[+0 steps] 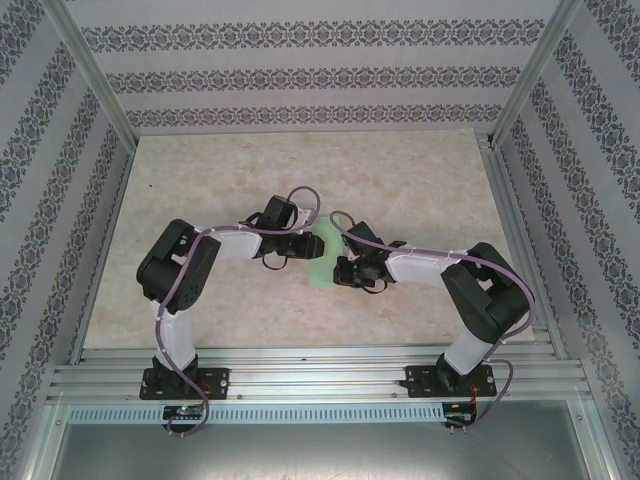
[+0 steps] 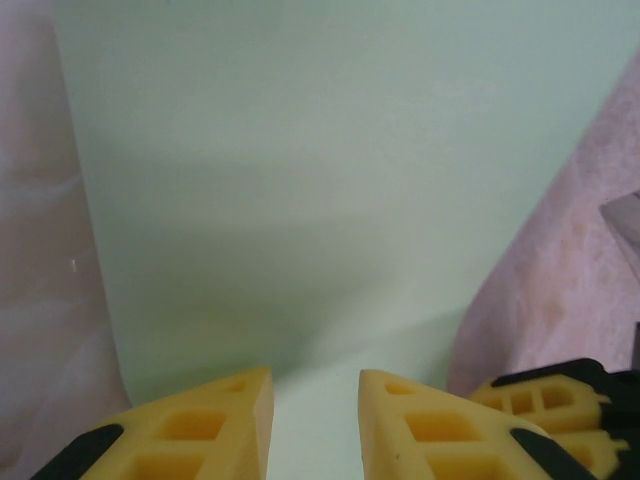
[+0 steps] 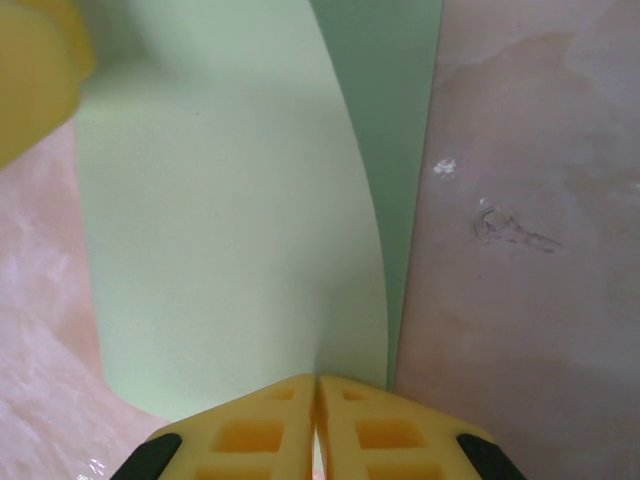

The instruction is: Fold a paper plane with a square sheet of paper (fold left side to right side)

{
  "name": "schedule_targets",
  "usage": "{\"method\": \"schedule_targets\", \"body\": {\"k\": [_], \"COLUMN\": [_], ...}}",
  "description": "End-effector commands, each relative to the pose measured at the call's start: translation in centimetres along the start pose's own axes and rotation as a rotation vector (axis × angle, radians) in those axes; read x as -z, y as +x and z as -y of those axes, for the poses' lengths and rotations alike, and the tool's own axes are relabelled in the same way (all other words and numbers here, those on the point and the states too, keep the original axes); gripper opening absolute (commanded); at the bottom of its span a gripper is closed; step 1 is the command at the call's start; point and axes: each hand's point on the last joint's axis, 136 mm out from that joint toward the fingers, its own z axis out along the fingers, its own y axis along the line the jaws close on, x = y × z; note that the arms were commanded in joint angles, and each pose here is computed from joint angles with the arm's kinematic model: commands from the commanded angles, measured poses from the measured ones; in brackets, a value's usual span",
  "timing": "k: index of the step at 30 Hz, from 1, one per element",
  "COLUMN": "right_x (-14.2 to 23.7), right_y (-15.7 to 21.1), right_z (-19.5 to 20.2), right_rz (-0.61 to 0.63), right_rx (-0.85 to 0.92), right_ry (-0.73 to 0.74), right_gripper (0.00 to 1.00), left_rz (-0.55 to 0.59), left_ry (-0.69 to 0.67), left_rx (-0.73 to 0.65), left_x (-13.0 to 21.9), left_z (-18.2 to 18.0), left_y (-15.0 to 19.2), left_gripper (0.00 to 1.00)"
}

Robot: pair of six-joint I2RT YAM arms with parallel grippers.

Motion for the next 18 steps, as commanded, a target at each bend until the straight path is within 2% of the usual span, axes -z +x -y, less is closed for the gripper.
{"method": "schedule_targets", "body": {"k": [1,8,18], "right_x": [-1.0,-1.0,-0.9], "right_y": [3.5,3.6,3.6], "right_z": [4.8,4.9,5.1], "right_rz": [-0.115,-0.119,-0.123], "right_rx": [-0.016,-0.012,-0.007], "right_ry": [0.187,0.198,0.208], "right_gripper": [0.11,0.11,0.11], "left_rz": [0.037,0.051,0.069], "left_ry": [0.008,-0.145,-0.27], "left_rx": [-0.033,-0.07,-0.109], "left_x": [-0.9,-1.7,-2.2], "left_z": [0.5,-2.5,-4.6], "left_y": [-1.6,-2.4,-4.1], "left_gripper": [0.3,0.3,0.31]}}
